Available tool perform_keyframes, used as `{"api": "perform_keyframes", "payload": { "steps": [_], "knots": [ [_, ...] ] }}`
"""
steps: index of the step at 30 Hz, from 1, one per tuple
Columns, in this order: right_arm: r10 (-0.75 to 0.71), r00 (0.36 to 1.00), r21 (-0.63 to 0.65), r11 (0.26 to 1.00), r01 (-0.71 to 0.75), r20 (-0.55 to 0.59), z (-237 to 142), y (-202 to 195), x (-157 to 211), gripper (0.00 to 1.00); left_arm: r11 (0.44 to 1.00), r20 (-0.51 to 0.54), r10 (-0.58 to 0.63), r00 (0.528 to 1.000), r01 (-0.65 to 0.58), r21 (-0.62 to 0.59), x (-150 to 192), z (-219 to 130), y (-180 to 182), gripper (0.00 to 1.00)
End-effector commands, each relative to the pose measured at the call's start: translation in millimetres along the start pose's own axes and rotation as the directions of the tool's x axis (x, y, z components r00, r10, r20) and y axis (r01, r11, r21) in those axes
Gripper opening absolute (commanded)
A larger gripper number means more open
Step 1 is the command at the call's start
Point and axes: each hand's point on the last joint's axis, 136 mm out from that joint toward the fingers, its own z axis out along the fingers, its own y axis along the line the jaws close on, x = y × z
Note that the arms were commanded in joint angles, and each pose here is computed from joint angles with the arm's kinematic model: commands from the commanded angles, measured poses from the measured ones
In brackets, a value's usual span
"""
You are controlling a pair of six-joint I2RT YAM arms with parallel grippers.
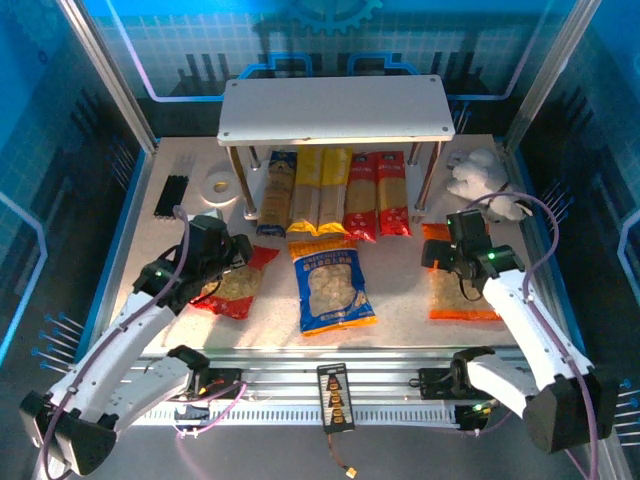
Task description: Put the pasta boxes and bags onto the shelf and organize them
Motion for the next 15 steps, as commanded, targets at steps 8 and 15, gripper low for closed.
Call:
{"api": "perform_keyframes", "payload": {
  "steps": [8,15],
  "knots": [
    [0.112,0.992,0.066,0.992,-0.107,-0.063,44.9,-28.2,-3.7,1.00,0.995,-0.106,0.048,0.993,-0.039,0.088,51.1,31.7,-4.8,0.53],
    [0.140,0.985,0.091,0.987,-0.132,-0.098,58.3,-39.1,-2.1,1.00,0.992,-0.151,0.067,0.986,-0.050,0.118,76.3,49.6,-12.7,0.54]
  ]
}}
